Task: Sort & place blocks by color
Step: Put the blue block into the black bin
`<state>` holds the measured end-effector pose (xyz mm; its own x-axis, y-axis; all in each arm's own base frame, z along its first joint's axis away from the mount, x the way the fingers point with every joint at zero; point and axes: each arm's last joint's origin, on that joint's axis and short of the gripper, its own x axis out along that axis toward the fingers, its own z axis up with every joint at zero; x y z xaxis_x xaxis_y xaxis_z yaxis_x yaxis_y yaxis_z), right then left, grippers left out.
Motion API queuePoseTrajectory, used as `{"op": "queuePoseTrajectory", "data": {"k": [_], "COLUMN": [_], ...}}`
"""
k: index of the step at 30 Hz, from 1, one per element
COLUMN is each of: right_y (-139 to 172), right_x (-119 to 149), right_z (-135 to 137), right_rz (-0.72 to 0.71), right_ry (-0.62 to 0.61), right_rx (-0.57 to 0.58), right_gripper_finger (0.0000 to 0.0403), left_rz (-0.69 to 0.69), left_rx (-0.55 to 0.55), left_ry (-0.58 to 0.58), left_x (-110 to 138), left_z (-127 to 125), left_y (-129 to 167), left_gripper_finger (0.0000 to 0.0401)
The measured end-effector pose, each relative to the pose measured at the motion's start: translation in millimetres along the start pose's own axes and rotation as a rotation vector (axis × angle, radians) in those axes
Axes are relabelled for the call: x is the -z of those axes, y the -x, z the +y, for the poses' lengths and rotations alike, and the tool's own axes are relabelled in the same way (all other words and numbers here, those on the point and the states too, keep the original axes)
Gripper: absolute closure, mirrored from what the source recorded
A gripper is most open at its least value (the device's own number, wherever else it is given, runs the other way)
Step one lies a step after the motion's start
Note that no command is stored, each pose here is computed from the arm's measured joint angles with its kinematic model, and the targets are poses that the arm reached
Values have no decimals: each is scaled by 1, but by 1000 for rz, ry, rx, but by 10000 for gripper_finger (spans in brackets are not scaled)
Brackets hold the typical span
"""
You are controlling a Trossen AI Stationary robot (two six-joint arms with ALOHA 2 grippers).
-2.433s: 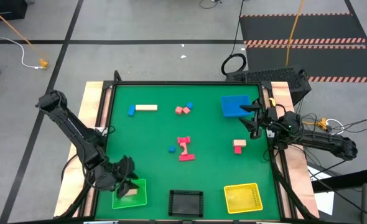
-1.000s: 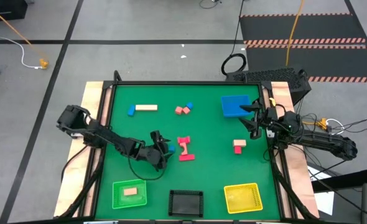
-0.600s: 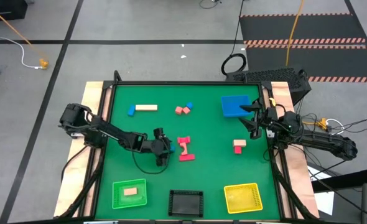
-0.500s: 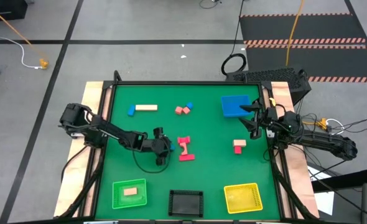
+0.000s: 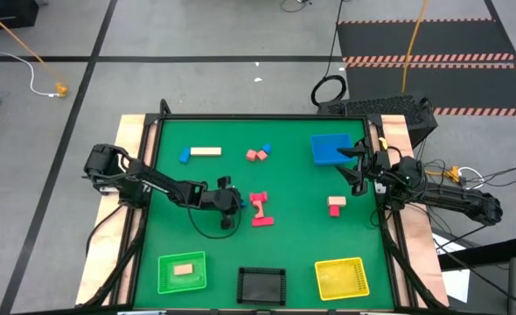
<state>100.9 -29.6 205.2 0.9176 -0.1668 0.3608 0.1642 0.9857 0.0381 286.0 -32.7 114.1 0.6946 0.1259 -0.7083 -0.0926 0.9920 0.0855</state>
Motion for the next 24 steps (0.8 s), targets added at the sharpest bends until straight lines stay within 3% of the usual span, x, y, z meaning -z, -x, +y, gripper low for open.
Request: {"op": "queuePoseTrajectory", "data": {"k": [24], "right_y": [0], "right_x": [0], "right_z": [0], "right_rz": [1], "right_ry": [0], "right_rx": [-1], "right_gripper_finger": [145], "left_rz": [-46], "left_rx": [48], "left_ry": [2], "left_x": [-3], "left_z": [-15], "left_y": [4], "left_gripper_finger": [389]}}
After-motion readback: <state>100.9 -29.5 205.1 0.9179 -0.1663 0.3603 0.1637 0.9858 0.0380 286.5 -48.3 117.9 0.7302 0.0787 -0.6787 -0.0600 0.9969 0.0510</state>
